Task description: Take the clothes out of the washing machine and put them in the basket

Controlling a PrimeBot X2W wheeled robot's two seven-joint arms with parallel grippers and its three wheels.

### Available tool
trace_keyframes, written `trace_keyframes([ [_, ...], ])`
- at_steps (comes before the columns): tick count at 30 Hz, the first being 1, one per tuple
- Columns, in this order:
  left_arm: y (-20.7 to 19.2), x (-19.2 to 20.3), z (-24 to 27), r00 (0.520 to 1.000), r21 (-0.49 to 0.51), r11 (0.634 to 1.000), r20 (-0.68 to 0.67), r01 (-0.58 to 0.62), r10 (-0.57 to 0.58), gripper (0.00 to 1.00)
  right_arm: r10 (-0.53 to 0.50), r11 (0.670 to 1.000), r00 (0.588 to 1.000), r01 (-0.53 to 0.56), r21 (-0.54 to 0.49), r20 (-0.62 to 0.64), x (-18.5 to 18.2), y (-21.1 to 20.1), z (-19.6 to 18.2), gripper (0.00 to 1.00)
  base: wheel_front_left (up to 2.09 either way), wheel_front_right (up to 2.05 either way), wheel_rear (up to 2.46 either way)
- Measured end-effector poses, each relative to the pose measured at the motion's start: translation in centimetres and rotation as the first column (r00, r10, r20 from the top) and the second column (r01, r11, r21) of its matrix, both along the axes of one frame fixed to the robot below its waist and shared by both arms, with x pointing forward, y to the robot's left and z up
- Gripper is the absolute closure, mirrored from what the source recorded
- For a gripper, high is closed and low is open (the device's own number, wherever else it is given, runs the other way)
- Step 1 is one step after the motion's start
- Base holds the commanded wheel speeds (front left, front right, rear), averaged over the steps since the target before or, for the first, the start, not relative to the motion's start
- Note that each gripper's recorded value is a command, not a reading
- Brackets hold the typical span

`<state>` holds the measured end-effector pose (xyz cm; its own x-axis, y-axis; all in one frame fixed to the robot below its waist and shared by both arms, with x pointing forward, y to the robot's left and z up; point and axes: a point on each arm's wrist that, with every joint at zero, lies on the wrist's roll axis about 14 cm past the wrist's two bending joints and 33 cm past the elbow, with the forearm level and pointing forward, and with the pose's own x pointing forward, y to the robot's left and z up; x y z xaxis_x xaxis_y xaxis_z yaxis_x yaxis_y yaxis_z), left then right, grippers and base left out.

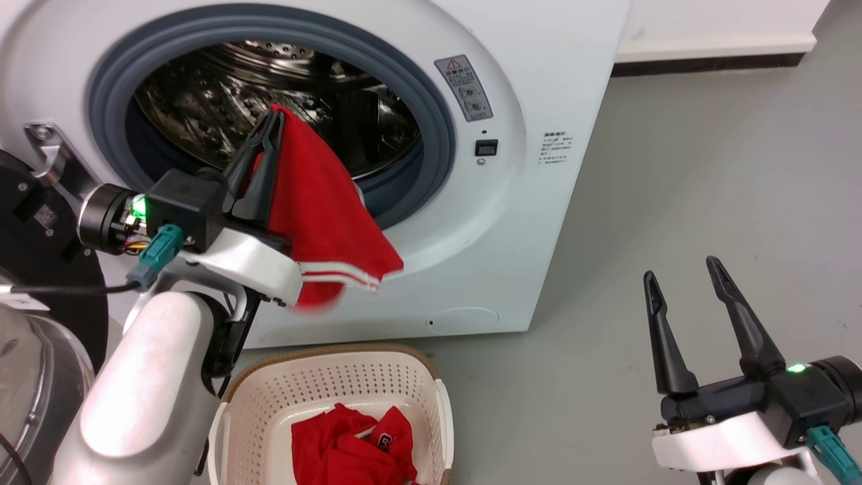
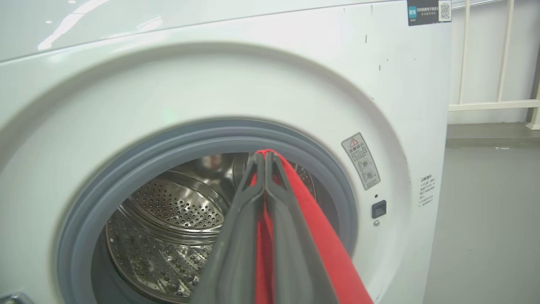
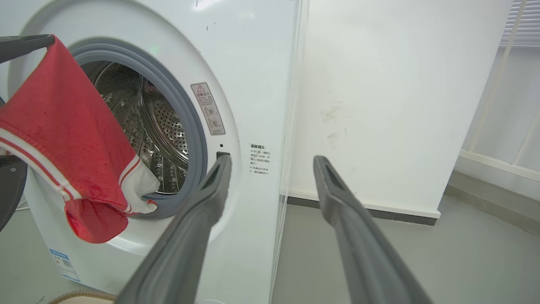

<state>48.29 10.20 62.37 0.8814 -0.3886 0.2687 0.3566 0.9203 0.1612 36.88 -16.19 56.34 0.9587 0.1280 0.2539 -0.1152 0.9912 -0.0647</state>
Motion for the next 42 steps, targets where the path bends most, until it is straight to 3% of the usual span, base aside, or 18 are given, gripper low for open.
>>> trace_keyframes([
  [9, -0.5, -4.2, 5.9, 0.990, -0.001, 1.000, 0.142, 0.025, -0.025, 1.00, 0.015, 1.000, 1.000, -0.015, -0.002, 0.020, -1.2, 0.5, 0.7, 0.00, 0.00, 0.00, 0.00],
  [19, -1.2, -7.0, 7.4, 0.983, -0.004, 0.999, 0.180, 0.047, -0.045, 1.00, 0.019, 1.000, 1.000, -0.019, 0.000, 0.019, -1.8, 0.7, 0.6, 0.00, 0.00, 0.00, 0.00],
  [32, -1.6, -6.8, -2.4, 0.993, -0.011, 0.998, -0.097, 0.061, -0.062, 1.00, 0.012, 1.000, 1.000, -0.013, -0.013, -0.025, -0.3, 0.5, -0.8, 0.00, 0.00, 0.00, 0.00],
  [37, -1.9, -6.6, -7.6, 0.968, -0.017, 0.997, -0.238, 0.073, -0.075, 1.00, 0.015, 1.000, 0.999, -0.016, -0.023, -0.040, 1.1, 0.5, -1.5, 0.00, 0.00, 0.00, 0.00],
  [42, -2.5, -6.4, -13.8, 0.914, -0.017, 0.995, -0.394, 0.101, -0.100, 1.00, 0.023, 0.999, 0.999, -0.024, -0.029, -0.049, 3.3, 0.8, -2.1, 0.00, 0.00, 0.00, 0.00],
])
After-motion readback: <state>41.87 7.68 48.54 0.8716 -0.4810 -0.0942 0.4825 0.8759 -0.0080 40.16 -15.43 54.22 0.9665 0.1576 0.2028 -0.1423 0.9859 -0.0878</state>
